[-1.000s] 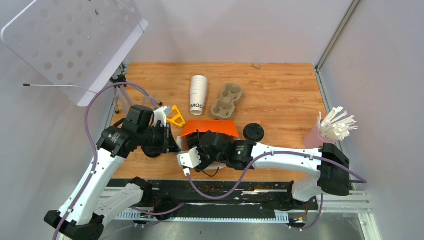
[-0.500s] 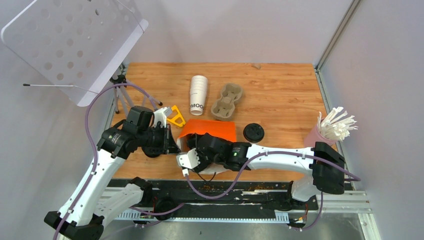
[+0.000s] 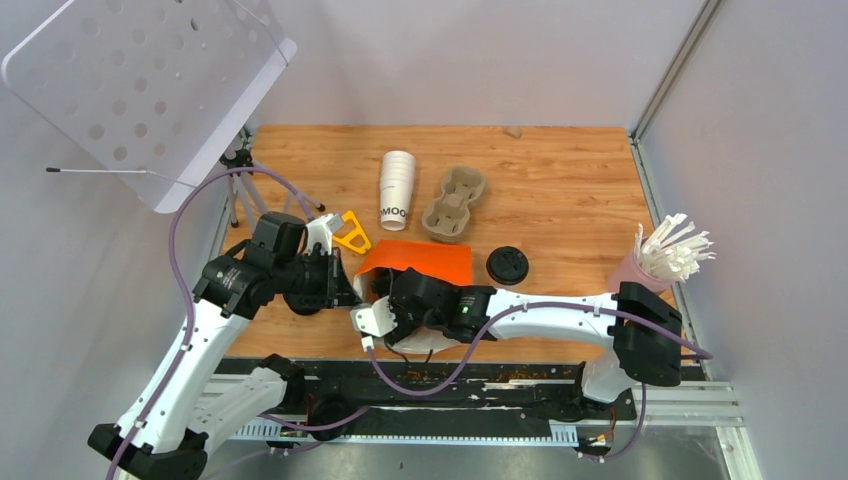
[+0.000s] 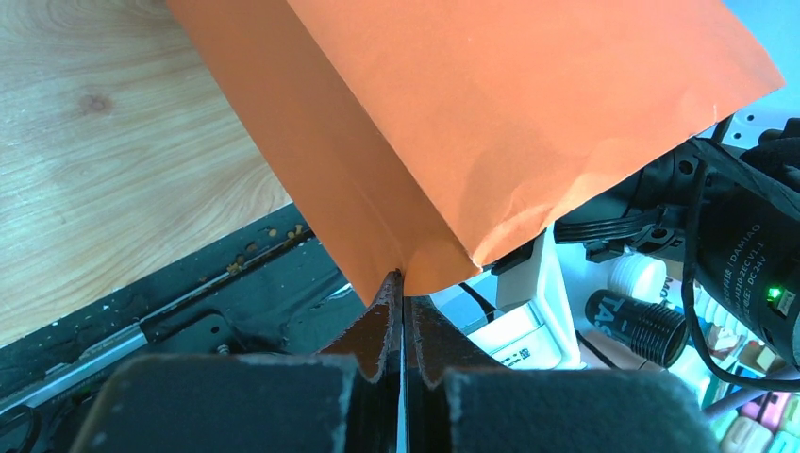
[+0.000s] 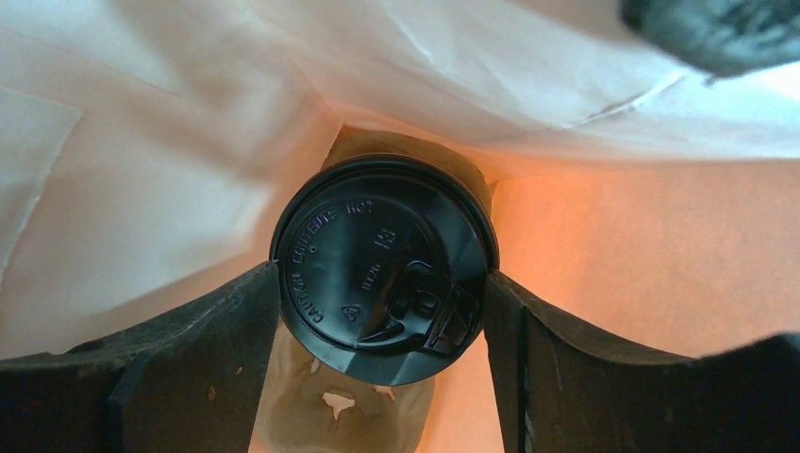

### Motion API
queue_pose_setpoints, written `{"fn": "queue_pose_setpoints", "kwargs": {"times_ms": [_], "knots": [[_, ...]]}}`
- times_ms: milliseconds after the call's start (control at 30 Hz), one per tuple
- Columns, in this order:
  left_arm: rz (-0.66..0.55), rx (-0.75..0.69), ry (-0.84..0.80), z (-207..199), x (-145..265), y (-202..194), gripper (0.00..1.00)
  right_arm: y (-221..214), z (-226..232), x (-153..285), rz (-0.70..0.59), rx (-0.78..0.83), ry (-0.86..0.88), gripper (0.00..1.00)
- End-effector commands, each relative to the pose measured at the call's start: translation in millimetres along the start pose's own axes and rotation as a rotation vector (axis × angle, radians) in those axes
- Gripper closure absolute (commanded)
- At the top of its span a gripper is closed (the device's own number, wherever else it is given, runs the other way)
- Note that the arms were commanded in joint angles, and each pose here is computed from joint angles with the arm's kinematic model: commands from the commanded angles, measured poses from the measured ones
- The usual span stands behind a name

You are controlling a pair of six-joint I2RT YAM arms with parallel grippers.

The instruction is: Pack the takeout coffee

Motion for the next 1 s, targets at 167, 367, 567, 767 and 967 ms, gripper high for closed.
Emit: {"fn": "queue_pose_setpoints", "kwargs": {"times_ms": [167, 367, 567, 767, 967], "knots": [[-0.027, 0.0, -0.052, -8.7, 0.6, 3.8, 1.0, -14.9, 4.5, -7.6, 0.029, -0.047, -0.01, 0.3], [-0.028, 0.004, -0.053, -8.7, -0.9, 5.2, 1.0, -21.0, 5.0, -8.8, 0.039, -0.054, -0.014, 0.3], [-0.025, 0.008, -0.058, -9.4, -1.6, 6.0, 1.0, -25.1, 6.8, -7.7, 0.045, -0.053, -0.013, 0.3], [-0.019, 0.011, -0.059, -8.6, -4.3, 6.7, 1.0, -24.6, 5.7, -7.4, 0.04, -0.047, -0.013, 0.29], [-0.027, 0.008, -0.055, -9.3, -3.1, 9.4, 1.0, -22.6, 3.4, -9.4, 0.04, -0.051, -0.015, 0.27]]}}
Point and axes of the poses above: each gripper's point midway between its finger pads, its own x axis back along the fingers, its own z axis along the line the jaws close on, y = z × x, the point moved 3 cm from there along x, back along the fingers, and after that the axes turned 7 degrees about -x, right-handed, at the moved point
